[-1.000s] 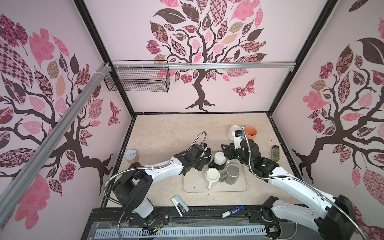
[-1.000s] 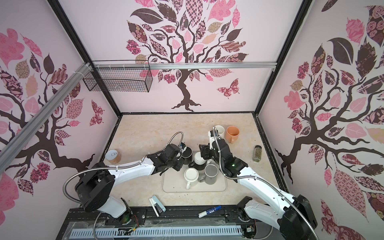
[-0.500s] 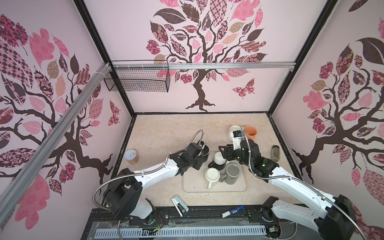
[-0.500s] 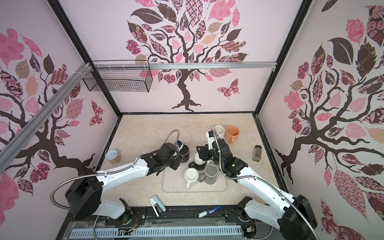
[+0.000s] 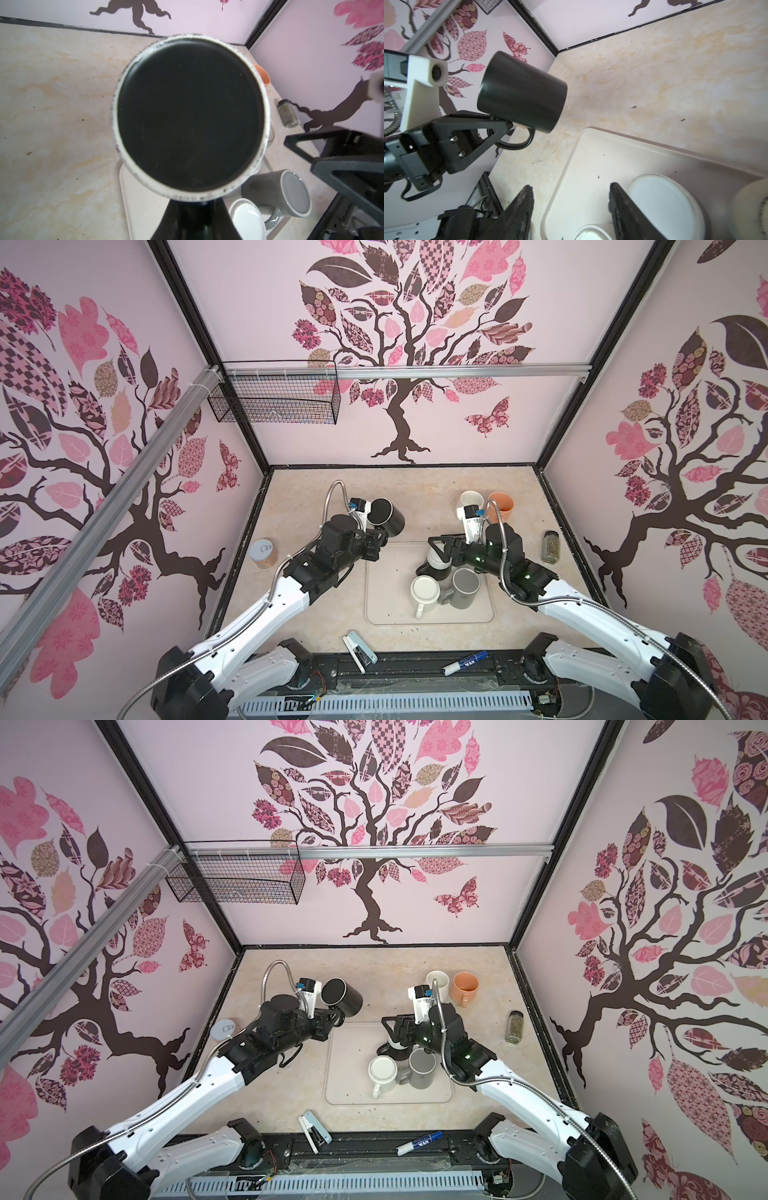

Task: Turn the mug right side up
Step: 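Lift and tilt the black mug with the left gripper while the right gripper approaches, then close the right gripper on the black mug's handle while the left gripper holds it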

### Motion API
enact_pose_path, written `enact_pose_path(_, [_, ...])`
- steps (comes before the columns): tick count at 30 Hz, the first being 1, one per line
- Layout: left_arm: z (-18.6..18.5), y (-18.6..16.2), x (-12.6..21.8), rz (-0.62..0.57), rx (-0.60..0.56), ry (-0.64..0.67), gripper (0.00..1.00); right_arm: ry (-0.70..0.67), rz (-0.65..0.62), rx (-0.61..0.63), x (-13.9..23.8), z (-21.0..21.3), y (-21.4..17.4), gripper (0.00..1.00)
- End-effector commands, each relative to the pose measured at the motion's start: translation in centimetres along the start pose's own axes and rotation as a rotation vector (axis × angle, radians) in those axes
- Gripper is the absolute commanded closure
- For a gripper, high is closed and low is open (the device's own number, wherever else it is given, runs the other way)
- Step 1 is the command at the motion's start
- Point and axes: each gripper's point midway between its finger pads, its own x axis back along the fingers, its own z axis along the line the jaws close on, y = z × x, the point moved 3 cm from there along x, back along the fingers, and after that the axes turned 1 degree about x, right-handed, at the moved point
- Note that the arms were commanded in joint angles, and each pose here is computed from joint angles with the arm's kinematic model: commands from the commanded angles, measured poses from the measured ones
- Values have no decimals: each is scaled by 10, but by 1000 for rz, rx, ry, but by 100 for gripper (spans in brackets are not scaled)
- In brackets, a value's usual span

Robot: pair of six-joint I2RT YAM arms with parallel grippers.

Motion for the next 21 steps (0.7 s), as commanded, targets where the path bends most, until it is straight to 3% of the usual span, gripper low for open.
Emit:
enact_pose_path(1, [-32, 37, 26, -171, 65, -181, 100, 167, -51, -54, 6, 30, 16, 38])
enact_pose_path(8, [-56, 59, 50, -246, 113, -319, 100, 299, -59, -148, 3, 42, 15, 38])
enact_pose_path(21, [-87, 73, 51, -308, 234, -604, 100, 590, -120, -255, 13, 72, 27, 39])
